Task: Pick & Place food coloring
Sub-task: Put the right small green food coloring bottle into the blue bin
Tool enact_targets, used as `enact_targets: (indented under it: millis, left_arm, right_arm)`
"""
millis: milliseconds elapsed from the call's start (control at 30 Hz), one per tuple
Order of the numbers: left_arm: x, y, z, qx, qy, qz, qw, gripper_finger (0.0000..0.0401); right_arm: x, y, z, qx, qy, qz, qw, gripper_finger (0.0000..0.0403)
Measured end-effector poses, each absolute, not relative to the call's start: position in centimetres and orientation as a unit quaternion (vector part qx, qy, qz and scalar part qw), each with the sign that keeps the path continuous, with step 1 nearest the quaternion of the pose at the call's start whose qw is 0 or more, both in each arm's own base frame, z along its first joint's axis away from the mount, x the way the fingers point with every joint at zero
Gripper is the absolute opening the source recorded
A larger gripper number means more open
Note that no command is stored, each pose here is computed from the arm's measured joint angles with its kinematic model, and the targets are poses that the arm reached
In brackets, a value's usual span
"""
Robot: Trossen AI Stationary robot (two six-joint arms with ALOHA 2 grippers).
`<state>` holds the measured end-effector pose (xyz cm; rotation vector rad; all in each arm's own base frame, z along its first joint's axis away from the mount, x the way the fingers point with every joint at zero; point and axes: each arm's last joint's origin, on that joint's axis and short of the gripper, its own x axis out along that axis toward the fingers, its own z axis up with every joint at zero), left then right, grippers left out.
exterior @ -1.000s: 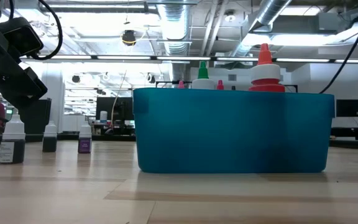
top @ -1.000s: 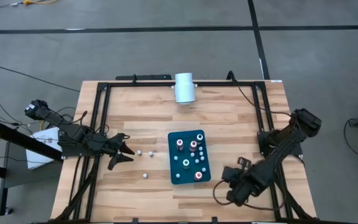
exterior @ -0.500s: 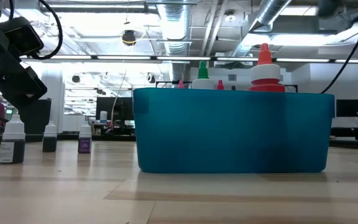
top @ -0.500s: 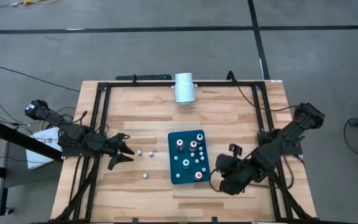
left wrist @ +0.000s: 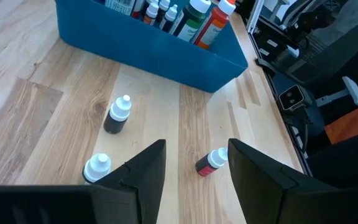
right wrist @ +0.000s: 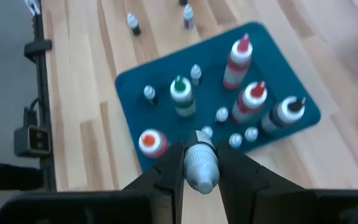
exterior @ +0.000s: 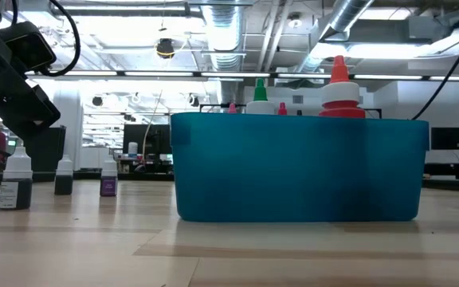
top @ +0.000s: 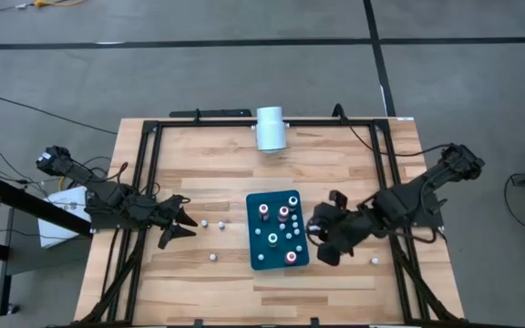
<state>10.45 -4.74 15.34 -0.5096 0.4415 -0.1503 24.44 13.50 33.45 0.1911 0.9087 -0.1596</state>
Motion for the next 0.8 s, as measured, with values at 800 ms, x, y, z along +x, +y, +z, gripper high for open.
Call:
enact_targets:
  millis: [800]
  left_arm:
    - [10.4,-4.7,15.3,-0.254,0.218,-0.069,0.940,0.0165]
  right_arm:
    - [32.1,8.9,27.7,0.120,0.533,-0.055,0.836,0.0068]
